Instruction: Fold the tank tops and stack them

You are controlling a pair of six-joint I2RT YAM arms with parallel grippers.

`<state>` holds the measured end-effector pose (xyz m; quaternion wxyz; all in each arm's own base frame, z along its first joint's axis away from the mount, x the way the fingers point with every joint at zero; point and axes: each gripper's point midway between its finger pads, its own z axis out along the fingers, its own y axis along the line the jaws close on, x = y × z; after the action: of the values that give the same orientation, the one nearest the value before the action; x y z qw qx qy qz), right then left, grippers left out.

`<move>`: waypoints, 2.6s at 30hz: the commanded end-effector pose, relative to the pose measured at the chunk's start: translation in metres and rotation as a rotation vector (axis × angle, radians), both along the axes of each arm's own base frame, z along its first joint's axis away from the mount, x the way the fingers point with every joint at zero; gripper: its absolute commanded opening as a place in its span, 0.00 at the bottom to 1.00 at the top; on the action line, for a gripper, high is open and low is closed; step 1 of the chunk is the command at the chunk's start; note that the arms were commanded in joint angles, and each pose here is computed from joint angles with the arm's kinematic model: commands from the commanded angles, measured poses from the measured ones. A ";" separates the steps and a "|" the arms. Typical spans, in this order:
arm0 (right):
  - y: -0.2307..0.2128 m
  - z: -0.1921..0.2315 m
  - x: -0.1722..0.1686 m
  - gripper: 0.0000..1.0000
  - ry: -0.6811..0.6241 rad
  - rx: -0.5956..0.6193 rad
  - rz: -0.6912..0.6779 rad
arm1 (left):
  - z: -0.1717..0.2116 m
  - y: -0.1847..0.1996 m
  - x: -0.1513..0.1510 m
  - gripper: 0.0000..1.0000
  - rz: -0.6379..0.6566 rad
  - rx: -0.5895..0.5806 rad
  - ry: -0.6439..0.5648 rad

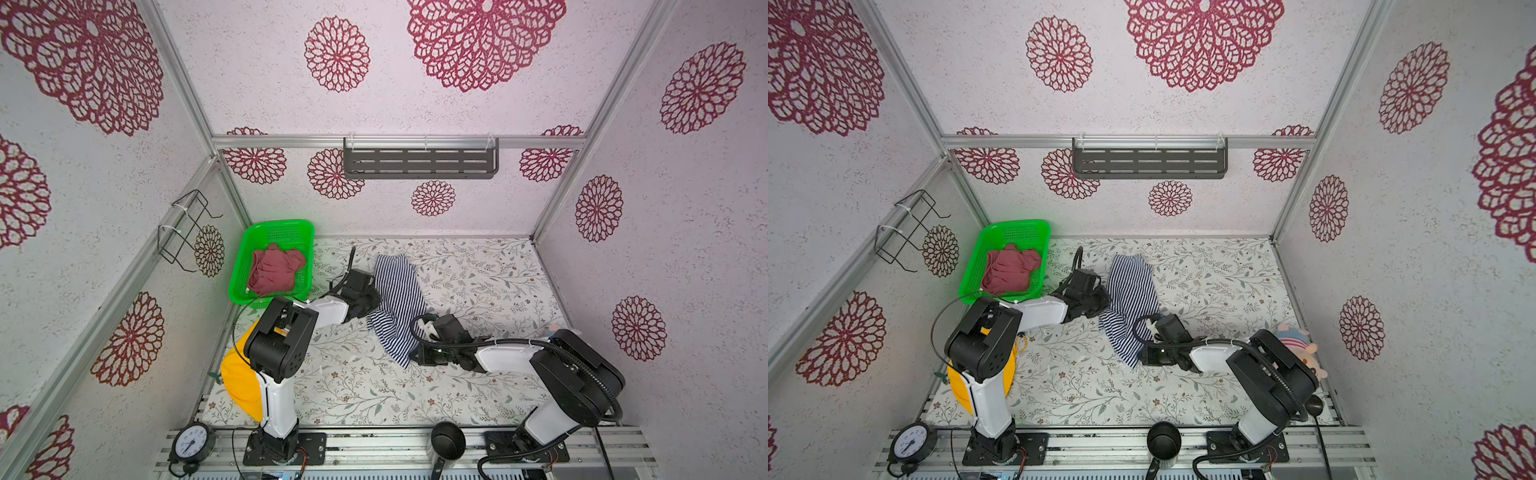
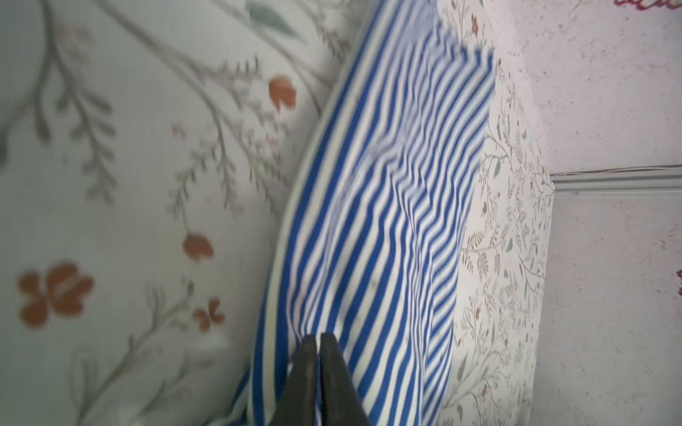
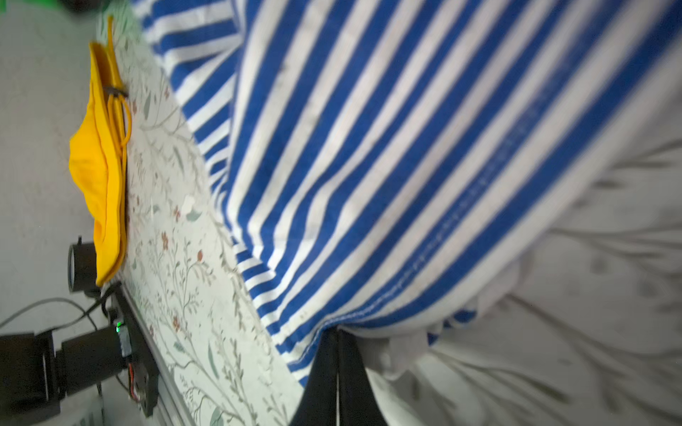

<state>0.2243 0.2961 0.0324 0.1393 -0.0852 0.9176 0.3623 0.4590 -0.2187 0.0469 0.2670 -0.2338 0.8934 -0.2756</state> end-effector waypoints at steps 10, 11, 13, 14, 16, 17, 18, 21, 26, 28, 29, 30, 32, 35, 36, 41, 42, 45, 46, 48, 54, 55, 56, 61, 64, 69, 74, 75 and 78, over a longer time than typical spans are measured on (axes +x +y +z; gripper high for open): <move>-0.094 0.068 0.075 0.70 -0.247 -0.280 -0.223 | 0.085 0.035 -0.056 0.73 -0.138 0.362 -0.068; -0.103 0.071 0.084 0.70 -0.257 -0.295 -0.247 | 0.080 0.029 -0.077 0.72 -0.150 0.347 -0.043; -0.122 0.078 0.103 0.70 -0.287 -0.335 -0.299 | 0.063 0.009 -0.130 0.70 -0.192 0.306 0.038; -0.130 0.080 0.110 0.70 -0.300 -0.361 -0.314 | 0.057 0.005 -0.153 0.68 -0.207 0.302 0.077; -0.143 0.085 0.127 0.70 -0.324 -0.418 -0.339 | 0.044 0.004 -0.206 0.62 -0.224 0.338 0.190; -0.147 0.086 0.134 0.70 -0.331 -0.434 -0.345 | 0.040 0.005 -0.224 0.59 -0.232 0.356 0.227; -0.150 0.086 0.140 0.70 -0.335 -0.447 -0.346 | 0.038 0.002 -0.241 0.57 -0.245 0.360 0.258; -0.153 0.084 0.154 0.70 -0.330 -0.456 -0.338 | 0.035 -0.028 -0.267 0.52 -0.274 0.247 0.279; -0.150 0.085 0.162 0.71 -0.331 -0.424 -0.343 | 0.006 -0.051 -0.275 0.52 -0.295 0.230 0.324; -0.148 0.085 0.159 0.70 -0.327 -0.402 -0.350 | 0.003 -0.060 -0.267 0.55 -0.301 0.224 0.305; -0.148 0.084 0.157 0.70 -0.323 -0.393 -0.351 | 0.002 -0.065 -0.264 0.56 -0.314 0.233 0.299; -0.148 0.085 0.156 0.70 -0.323 -0.389 -0.353 | 0.001 -0.067 -0.261 0.56 -0.334 0.262 0.302; -0.151 0.085 0.152 0.70 -0.323 -0.390 -0.357 | -0.004 -0.068 -0.257 0.56 -0.370 0.341 0.318; -0.155 0.086 0.147 0.70 -0.326 -0.407 -0.360 | -0.014 -0.076 -0.253 0.55 -0.408 0.377 0.330; -0.157 0.087 0.146 0.70 -0.327 -0.412 -0.362 | -0.016 -0.079 -0.252 0.54 -0.418 0.376 0.332; -0.164 0.090 0.141 0.70 -0.335 -0.432 -0.370 | -0.031 -0.085 -0.255 0.24 -0.465 0.397 0.364; -0.164 0.090 0.142 0.70 -0.338 -0.431 -0.371 | -0.033 -0.084 -0.256 0.17 -0.473 0.404 0.372; -0.166 0.092 0.142 0.70 -0.340 -0.434 -0.372 | -0.033 -0.076 -0.256 0.00 -0.474 0.429 0.377; -0.166 0.093 0.142 0.70 -0.341 -0.434 -0.372 | -0.031 -0.070 -0.256 0.00 -0.464 0.446 0.378; -0.165 0.093 0.142 0.70 -0.343 -0.431 -0.372 | -0.028 -0.052 -0.255 0.00 -0.431 0.471 0.374; -0.157 0.083 0.141 0.69 -0.312 -0.404 -0.361 | -0.014 0.005 -0.253 0.00 -0.303 0.486 0.353; -0.155 0.081 0.140 0.68 -0.308 -0.397 -0.356 | -0.012 0.016 -0.255 0.00 -0.284 0.499 0.357; -0.151 0.080 0.139 0.67 -0.303 -0.391 -0.349 | -0.011 0.028 -0.256 0.00 -0.261 0.513 0.359; -0.126 0.072 0.143 0.58 -0.296 -0.362 -0.301 | 0.001 0.071 -0.257 0.00 -0.145 0.434 0.323; -0.109 0.071 0.156 0.48 -0.304 -0.343 -0.265 | 0.017 0.081 -0.252 0.00 -0.086 0.359 0.268; -0.093 0.065 0.192 0.33 -0.308 -0.347 -0.236 | 0.043 0.086 -0.245 0.00 -0.023 0.253 0.189; -0.081 0.064 0.204 0.38 -0.299 -0.320 -0.215 | 0.026 0.055 -0.260 0.36 -0.062 0.181 0.241; -0.083 0.063 0.206 0.42 -0.297 -0.326 -0.218 | 0.019 0.051 -0.263 0.41 -0.066 0.187 0.253; -0.089 0.065 0.211 0.49 -0.304 -0.339 -0.232 | 0.001 0.041 -0.265 0.47 -0.079 0.209 0.275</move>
<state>0.4249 0.2103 0.0827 0.2836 -0.0566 0.9428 0.1660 0.1913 -0.1663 0.0570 0.1550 -0.1848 0.9596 -0.1451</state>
